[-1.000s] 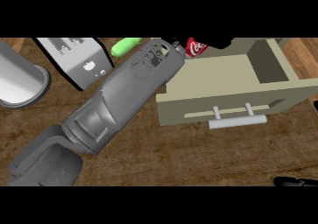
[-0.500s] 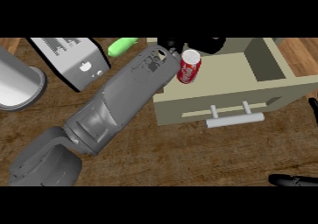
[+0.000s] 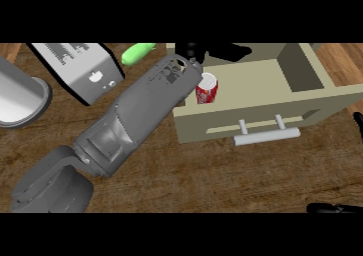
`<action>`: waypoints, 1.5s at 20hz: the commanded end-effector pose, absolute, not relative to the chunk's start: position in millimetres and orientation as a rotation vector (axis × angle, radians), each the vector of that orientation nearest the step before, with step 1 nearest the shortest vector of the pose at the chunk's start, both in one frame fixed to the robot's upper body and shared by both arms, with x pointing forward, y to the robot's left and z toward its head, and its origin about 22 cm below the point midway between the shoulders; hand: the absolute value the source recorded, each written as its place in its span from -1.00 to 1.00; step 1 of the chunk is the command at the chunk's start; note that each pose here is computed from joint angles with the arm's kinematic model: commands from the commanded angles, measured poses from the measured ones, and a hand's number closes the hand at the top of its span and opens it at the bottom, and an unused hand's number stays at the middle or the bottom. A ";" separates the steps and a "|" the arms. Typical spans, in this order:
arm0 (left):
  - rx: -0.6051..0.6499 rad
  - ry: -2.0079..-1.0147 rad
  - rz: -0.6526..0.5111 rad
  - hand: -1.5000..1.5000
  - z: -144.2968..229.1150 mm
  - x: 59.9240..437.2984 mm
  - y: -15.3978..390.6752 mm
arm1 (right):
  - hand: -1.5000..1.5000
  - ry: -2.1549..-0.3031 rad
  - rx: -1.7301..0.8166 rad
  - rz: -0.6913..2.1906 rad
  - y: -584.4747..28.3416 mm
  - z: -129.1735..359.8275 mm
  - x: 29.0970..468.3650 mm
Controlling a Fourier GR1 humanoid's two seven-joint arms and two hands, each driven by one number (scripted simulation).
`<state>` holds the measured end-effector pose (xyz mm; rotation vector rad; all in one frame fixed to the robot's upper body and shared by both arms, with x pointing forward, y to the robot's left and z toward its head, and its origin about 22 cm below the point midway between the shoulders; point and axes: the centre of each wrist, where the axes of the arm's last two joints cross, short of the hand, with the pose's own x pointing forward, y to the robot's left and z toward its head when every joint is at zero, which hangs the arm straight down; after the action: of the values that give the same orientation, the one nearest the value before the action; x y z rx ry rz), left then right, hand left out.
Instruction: Pick up the can, place it into the drawer and close the drawer
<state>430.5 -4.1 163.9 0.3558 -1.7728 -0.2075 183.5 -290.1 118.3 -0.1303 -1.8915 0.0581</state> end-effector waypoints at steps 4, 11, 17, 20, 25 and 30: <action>0.347 -1.766 -0.142 -1.00 153.0 430.9 1.6 | -1.00 -1.948 -0.253 0.177 -290.9 133.3 182.6; 0.247 -1.768 -0.101 -1.00 172.5 421.9 -15.0 | -1.00 -2.004 -0.432 0.388 -286.6 146.6 182.3; 0.220 -1.792 -0.026 -1.00 173.0 419.5 -16.0 | -1.00 -2.018 -0.554 0.550 -273.2 150.7 184.4; 0.237 -1.822 -0.027 -1.00 174.6 426.7 -9.9 | -1.00 -1.992 -0.675 0.636 -276.4 155.9 190.1; 0.216 -1.805 -0.057 -1.00 174.7 418.8 -18.0 | -1.00 -1.895 -0.820 0.829 -258.0 134.7 209.7; 0.211 -1.781 -0.048 -1.00 183.5 420.1 -19.6 | -1.00 -1.793 -0.920 0.952 -239.2 108.0 229.6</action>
<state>420.0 -20.7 184.9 0.2213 -1.7988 -0.0460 220.9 -249.2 127.0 -0.8434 -1.8619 0.8535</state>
